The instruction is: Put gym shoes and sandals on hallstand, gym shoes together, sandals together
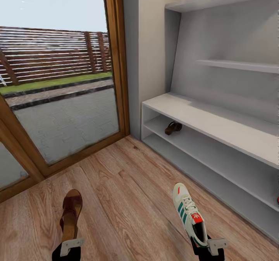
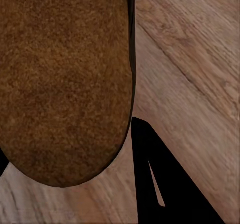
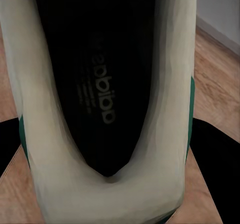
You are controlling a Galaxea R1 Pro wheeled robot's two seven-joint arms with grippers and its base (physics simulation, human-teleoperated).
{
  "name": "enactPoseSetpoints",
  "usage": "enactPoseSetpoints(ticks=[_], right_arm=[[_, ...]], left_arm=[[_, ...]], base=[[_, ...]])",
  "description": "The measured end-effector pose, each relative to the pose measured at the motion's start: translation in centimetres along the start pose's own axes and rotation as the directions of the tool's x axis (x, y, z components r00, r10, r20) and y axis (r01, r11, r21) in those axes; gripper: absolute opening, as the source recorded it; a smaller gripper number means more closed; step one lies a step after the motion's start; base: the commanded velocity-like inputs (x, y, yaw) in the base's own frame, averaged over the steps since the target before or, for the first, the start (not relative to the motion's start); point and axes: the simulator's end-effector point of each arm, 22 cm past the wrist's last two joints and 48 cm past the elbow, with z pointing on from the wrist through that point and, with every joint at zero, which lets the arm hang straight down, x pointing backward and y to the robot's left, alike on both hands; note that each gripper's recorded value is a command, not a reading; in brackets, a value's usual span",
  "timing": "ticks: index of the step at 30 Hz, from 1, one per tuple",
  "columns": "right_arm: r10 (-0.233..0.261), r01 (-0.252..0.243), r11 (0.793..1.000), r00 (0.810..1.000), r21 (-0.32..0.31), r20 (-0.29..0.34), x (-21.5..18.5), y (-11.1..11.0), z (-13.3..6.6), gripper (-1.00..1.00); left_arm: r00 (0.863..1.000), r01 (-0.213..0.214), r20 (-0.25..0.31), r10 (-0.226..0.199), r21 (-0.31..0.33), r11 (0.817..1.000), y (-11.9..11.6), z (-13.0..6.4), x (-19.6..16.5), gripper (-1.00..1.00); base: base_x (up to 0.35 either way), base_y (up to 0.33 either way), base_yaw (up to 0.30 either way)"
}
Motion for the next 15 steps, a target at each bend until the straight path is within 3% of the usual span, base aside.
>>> enactPoseSetpoints(ticks=[11, 15], right_arm=[[0.0, 0.0, 1.0, 1.0, 0.0, 0.0, 0.01, 0.0, -0.01, -1.0], [0.0, 0.0, 1.0, 1.0, 0.0, 0.0, 0.0, 0.01, 0.01, -1.0]], left_arm=[[1.0, 0.0, 0.001, 0.0, 0.0, 1.0, -0.01, 0.0, -0.02, -1.0], [1.0, 0.0, 0.0, 0.0, 0.001, 1.0, -0.02, 0.0, 0.01, -1.0]], base=[[0.216, 0.256, -0.265], [0.095, 0.121, -0.265]])
